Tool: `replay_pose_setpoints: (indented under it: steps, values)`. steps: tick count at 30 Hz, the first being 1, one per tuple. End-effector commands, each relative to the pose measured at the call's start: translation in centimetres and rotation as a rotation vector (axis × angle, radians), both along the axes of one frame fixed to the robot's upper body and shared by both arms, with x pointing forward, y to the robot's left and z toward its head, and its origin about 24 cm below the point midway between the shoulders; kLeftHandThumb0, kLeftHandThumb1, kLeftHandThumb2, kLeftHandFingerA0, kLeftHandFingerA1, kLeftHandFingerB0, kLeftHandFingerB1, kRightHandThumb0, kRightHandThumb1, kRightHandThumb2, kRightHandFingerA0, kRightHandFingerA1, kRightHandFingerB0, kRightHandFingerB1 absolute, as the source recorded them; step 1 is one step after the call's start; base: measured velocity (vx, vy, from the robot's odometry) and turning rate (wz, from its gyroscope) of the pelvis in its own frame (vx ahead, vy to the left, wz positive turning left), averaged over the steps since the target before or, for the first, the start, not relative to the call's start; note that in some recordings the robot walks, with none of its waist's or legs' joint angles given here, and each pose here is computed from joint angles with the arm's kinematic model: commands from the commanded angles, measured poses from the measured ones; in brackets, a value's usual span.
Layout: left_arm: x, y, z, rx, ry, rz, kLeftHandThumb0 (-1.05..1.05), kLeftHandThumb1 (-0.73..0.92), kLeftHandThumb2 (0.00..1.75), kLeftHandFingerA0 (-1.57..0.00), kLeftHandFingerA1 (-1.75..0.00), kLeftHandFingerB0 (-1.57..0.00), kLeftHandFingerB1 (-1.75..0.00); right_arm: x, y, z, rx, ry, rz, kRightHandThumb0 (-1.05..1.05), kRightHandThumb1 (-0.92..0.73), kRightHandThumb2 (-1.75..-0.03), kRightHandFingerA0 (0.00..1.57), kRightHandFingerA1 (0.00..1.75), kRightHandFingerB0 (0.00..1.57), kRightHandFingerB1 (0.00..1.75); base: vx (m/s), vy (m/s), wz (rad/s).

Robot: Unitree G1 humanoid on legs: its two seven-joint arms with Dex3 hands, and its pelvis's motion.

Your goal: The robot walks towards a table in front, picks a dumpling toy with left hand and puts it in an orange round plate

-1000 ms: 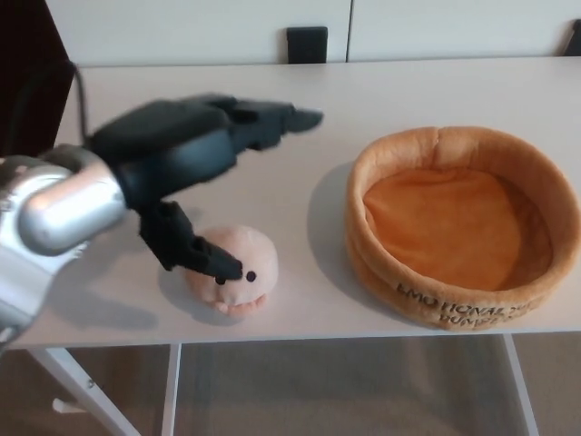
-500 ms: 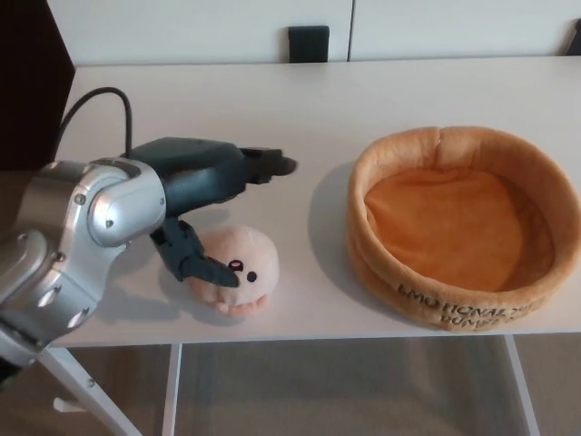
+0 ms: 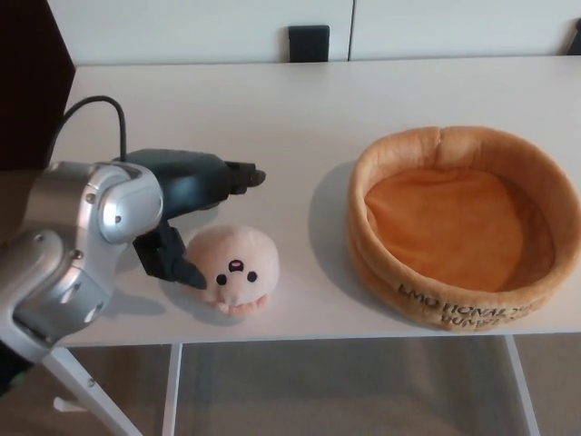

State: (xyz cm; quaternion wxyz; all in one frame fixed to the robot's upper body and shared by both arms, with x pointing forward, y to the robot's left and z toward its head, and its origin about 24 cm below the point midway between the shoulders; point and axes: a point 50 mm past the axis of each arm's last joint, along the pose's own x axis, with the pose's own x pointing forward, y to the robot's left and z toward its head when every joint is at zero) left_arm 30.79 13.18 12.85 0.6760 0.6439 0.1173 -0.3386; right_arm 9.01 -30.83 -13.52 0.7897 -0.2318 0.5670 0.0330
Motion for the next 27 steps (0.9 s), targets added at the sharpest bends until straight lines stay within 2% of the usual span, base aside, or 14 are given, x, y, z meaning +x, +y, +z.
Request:
replay_pose_setpoints:
  steps: [1,6,7,8,9,13,14,17,18,19,24,25,26,27]
  values:
    - [0.2,0.1,-0.7,0.064,0.035,0.052,-0.72,0.29,0.55,0.00,0.00,0.00,0.00,0.2,-0.6,0.3,-0.009,-0.002,0.012,-0.34,-0.52,-0.56,0.74,0.54,0.41,0.37,0.00,0.000,0.00]
    - [0.1,-0.2,-1.2,0.073,0.042,0.052,-0.80,0.30,0.58,0.00,0.00,0.00,0.00,0.3,-0.5,0.3,-0.007,-0.003,0.006,-0.34,-0.53,-0.56,0.75,0.56,0.41,0.36,0.00,0.000,0.00]
    - [0.0,-0.4,-1.5,0.083,0.039,0.042,-0.58,0.41,0.85,0.00,-0.08,0.00,-0.06,0.4,-0.5,0.3,-0.030,-0.010,0.014,-0.37,-0.52,-0.56,0.83,0.58,0.44,0.36,0.00,0.000,0.00]
    - [0.0,-0.5,-1.6,0.087,0.037,0.038,-0.58,0.41,0.85,0.00,-0.08,0.00,-0.06,0.4,-0.5,0.3,-0.040,-0.013,0.017,-0.37,-0.52,-0.56,0.83,0.58,0.44,0.36,0.00,0.000,0.00]
    - [-0.1,-0.6,-1.8,0.091,0.038,0.038,-0.60,0.42,0.85,0.00,-0.05,0.00,-0.04,0.3,-0.7,0.4,-0.060,-0.012,0.019,-0.45,-0.41,-0.72,0.82,0.67,0.37,0.45,0.00,0.000,0.00]
    - [-0.2,-0.6,-2.0,0.094,0.037,0.039,-0.60,0.42,0.85,0.00,-0.05,0.00,-0.04,0.3,-0.7,0.4,-0.071,-0.012,0.021,-0.45,-0.41,-0.72,0.82,0.67,0.37,0.45,0.00,0.000,0.00]
    - [-0.4,-0.8,-2.4,0.117,0.035,0.031,-0.85,0.39,0.54,0.00,0.00,0.00,0.00,0.3,-0.9,0.5,-0.097,0.002,0.049,-0.38,-0.53,-0.56,0.83,0.66,0.45,0.36,0.00,0.000,0.00]
    - [-0.5,-0.9,-2.5,0.121,0.034,0.031,-0.85,0.39,0.54,0.00,0.00,0.00,0.00,0.4,-0.9,0.5,-0.101,0.003,0.054,-0.38,-0.53,-0.56,0.83,0.66,0.45,0.36,0.00,0.000,0.00]
    - [-0.6,-1.1,-2.9,0.123,0.041,0.032,-0.84,0.34,0.60,0.00,0.00,0.00,0.00,0.4,-1.1,0.5,-0.115,0.011,0.059,-0.38,-0.52,-0.56,0.87,0.88,0.46,0.37,0.00,0.000,0.00]
    - [-0.7,-1.2,-3.2,0.126,0.045,0.032,-0.83,0.34,0.59,0.00,0.00,0.00,0.00,0.5,-1.2,0.6,-0.122,0.015,0.064,-0.38,-0.53,-0.56,0.86,0.83,0.46,0.37,0.00,0.000,0.00]
    - [-0.9,-1.4,-4.1,0.138,0.036,0.030,-0.72,0.36,0.52,0.00,0.00,0.00,0.00,0.5,-1.2,0.6,-0.122,0.013,0.063,-0.38,-0.52,-0.56,0.86,0.86,0.46,0.38,0.00,0.000,0.00]
    - [-0.9,-1.3,-4.3,0.156,0.021,0.025,-0.55,0.36,0.52,0.00,0.00,0.00,0.00,0.6,-1.1,0.6,-0.121,0.012,0.063,-0.38,-0.51,-0.56,0.85,0.84,0.46,0.38,0.00,0.000,0.00]
    - [-0.9,-1.3,-4.4,0.164,0.014,0.023,-0.55,0.36,0.52,0.00,0.00,0.00,0.00,0.6,-1.1,0.5,-0.120,0.012,0.063,-0.38,-0.51,-0.56,0.85,0.84,0.46,0.38,0.00,0.000,0.00]
    - [-0.8,-1.2,-4.5,0.180,0.004,0.022,-0.39,0.37,0.52,0.00,0.00,0.00,0.00,0.8,-1.1,0.6,-0.125,0.006,0.074,-0.39,-0.53,-0.56,0.86,0.74,0.48,0.37,0.00,0.000,0.00]
